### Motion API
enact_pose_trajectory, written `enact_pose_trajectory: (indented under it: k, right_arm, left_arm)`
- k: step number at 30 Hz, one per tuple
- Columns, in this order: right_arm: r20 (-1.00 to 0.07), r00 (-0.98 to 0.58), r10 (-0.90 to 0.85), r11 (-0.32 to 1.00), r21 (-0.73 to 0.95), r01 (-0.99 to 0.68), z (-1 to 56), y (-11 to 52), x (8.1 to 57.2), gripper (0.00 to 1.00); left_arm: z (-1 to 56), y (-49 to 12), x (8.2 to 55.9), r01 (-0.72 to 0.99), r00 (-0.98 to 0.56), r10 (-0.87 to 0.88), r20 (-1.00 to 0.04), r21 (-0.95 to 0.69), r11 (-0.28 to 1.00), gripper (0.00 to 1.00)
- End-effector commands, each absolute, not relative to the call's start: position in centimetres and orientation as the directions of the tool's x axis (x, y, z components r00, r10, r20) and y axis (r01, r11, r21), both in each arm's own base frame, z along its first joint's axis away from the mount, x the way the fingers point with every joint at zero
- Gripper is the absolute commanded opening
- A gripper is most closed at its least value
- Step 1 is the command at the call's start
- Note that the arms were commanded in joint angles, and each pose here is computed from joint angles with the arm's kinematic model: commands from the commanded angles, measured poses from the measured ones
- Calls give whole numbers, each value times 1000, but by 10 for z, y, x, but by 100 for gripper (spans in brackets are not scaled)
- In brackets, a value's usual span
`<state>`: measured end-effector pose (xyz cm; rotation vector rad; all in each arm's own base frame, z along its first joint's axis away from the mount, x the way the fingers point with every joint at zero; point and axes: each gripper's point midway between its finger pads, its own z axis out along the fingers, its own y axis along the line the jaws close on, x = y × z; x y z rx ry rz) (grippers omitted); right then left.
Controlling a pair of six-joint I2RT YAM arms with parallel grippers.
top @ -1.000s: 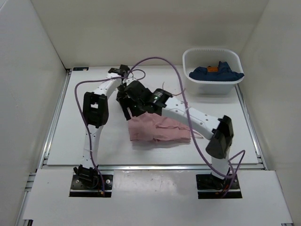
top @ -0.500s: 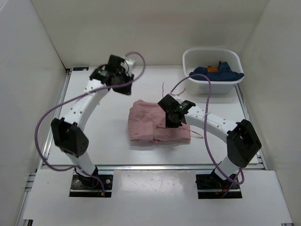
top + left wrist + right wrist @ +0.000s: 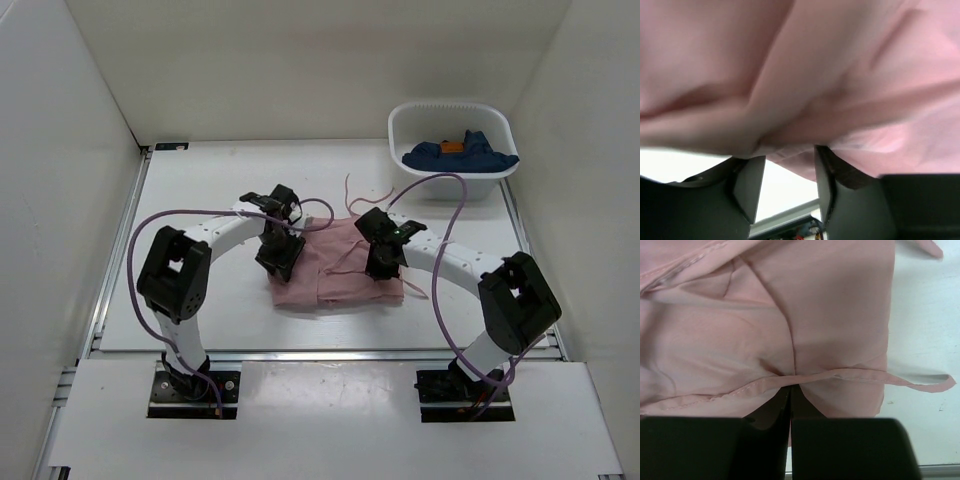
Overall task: Fold and stack the trousers
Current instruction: Fold the trousers
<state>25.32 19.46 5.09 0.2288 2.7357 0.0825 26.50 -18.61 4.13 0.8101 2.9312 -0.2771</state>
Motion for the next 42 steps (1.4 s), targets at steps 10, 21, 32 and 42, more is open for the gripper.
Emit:
enact_pose_trajectory:
  k: [10, 21, 32, 42]
  right_arm:
    - [-557, -824, 99, 994, 92, 57, 209, 163, 277, 99]
    - [-334, -787, 519, 845, 66, 530, 221, -16, 266, 99]
    - [-568, -594, 569, 668, -101, 737, 260, -106, 230, 99]
    - [-561, -607, 563, 698, -71, 713, 256, -101, 238, 99]
  left_arm:
    - [211, -183, 320, 502, -710, 376, -596, -54, 863, 100]
    - [193, 82, 353, -233, -846, -110, -521, 175, 957, 100]
    - [270, 136, 327, -438, -531, -167, -831, 100, 893, 100]
    - [264, 140, 322, -458, -548, -173, -819, 121, 881, 100]
